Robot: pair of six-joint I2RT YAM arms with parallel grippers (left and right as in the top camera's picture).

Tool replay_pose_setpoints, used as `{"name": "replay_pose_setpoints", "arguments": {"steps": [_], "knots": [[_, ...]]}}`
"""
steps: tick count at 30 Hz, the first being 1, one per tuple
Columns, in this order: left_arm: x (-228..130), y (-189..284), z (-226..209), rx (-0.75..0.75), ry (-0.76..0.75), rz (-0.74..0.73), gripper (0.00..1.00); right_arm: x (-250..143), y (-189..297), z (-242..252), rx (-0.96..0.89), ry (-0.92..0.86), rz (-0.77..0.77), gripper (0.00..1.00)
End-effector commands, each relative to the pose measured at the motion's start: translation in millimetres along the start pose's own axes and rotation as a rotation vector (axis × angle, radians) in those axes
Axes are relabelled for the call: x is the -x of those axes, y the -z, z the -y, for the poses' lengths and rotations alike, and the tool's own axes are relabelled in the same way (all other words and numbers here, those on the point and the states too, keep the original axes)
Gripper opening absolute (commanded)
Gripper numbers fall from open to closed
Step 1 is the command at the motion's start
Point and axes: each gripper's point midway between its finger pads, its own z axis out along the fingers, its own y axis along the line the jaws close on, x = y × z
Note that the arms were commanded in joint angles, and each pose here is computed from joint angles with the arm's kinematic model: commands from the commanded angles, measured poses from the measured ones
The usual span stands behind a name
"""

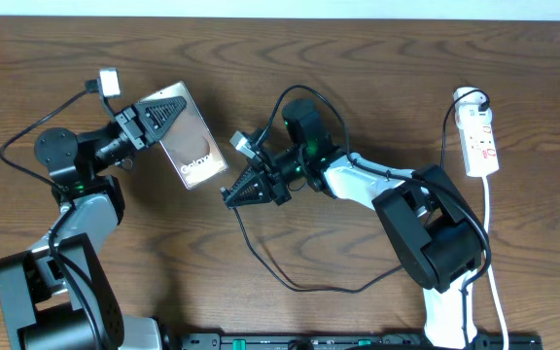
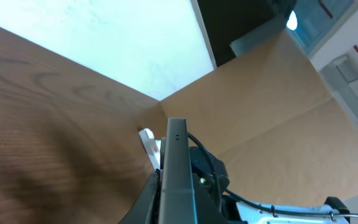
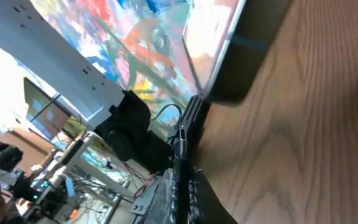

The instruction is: Plug charger to phone and switch on socket

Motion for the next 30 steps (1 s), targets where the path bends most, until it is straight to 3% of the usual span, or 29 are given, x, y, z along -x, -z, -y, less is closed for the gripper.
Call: {"name": "replay_pose_setpoints", "arguments": {"steps": [1, 30], "knots": [[8, -2, 4, -0.002, -0.019, 0.025, 0.07, -1, -3, -2, 0.022, 0.001, -0.007, 0.01], [-8, -6, 1, -0.009, -0.038, -0.050, 0.08, 3, -19, -2, 0.006, 0.089, -0.017, 0.01]]}}
